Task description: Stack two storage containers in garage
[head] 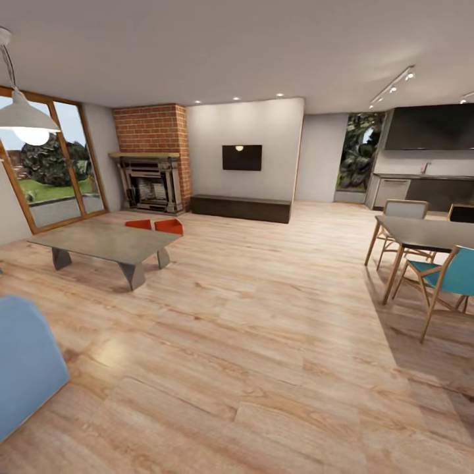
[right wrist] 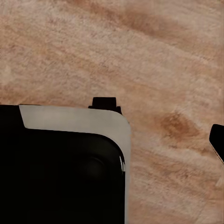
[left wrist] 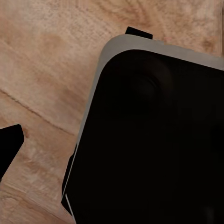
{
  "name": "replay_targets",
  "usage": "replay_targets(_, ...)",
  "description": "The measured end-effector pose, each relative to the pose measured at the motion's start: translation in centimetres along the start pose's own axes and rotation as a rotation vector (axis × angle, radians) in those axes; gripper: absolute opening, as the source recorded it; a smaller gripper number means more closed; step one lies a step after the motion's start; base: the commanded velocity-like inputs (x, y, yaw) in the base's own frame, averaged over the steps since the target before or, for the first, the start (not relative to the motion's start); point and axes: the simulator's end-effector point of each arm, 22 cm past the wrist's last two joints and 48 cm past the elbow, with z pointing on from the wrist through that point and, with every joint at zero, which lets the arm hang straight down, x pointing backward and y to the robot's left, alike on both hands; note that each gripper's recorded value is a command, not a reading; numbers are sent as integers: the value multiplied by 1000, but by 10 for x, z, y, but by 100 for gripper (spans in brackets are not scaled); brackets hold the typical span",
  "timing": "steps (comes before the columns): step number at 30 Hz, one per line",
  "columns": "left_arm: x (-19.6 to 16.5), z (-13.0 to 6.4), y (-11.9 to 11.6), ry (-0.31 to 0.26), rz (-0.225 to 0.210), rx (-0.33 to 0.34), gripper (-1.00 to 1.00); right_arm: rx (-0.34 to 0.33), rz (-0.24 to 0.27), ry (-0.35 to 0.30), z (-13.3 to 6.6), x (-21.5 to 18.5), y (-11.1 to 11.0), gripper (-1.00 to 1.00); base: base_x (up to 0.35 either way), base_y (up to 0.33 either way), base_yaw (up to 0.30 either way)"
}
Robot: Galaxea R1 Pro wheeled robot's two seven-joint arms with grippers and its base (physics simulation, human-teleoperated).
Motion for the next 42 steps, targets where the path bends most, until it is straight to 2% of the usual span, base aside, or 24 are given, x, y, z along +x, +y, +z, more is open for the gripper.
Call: replay_targets(42, -2, 0, 1, -5, -2, -1, 100, 0, 0, 0, 0, 0, 0, 100, 325, 0, 0)
